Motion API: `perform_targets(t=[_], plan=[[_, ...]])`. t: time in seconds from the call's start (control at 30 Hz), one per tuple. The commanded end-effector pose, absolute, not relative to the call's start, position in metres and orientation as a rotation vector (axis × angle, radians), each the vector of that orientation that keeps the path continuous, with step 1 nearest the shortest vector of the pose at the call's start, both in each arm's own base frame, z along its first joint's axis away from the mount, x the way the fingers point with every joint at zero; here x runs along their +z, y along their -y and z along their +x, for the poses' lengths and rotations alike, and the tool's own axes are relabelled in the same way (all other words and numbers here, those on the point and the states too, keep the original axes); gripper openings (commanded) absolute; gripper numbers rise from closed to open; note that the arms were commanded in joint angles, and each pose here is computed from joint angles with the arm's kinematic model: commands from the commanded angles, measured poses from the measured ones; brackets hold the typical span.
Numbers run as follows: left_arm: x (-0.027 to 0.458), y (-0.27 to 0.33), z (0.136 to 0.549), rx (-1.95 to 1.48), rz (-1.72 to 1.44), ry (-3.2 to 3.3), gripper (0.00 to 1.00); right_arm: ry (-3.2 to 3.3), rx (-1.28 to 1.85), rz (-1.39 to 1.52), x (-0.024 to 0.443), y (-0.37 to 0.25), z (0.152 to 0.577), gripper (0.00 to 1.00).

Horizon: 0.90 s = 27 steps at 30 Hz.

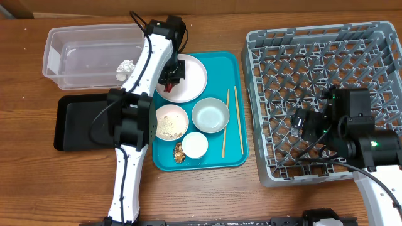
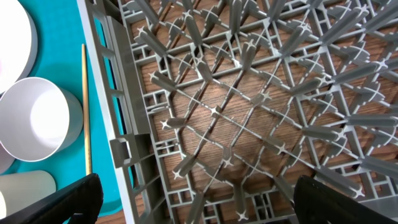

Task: Sort waste into correct bins and load items into the dishwasher
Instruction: 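Drop the red wrapper into the clear plastic bin with the left gripper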

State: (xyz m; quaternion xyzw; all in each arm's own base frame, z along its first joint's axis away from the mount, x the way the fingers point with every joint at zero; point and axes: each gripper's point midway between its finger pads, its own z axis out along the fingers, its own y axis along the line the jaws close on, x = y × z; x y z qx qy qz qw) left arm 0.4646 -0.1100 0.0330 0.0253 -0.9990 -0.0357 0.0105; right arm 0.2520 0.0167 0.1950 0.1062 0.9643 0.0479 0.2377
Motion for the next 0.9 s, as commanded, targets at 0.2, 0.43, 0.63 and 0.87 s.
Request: perform_targets(t=[0.2, 0.43, 0.63, 0.87], plan=[[0.03, 0.111, 0.462, -0.111, 0.062, 3.104, 0.04, -2.611, 0.131, 0.284, 0.206, -0.017, 0.254, 1.0], [0.079, 0.112, 0.469, -0.07, 0.058, 3.203, 0.04, -2.619, 0.129, 0.285, 0.206, -0.017, 0.253, 1.0], [0.164, 0.109, 0.493, 0.02, -0.005, 3.456, 0.04, -2.619, 0.129, 0.285, 0.205, -0.017, 0.253, 1.0], [0.23, 0.065, 0.505, 0.051, 0.133, 3.64, 0.04, -2.619, 0.129, 0.285, 0.206, -0.017, 0.253, 1.0]])
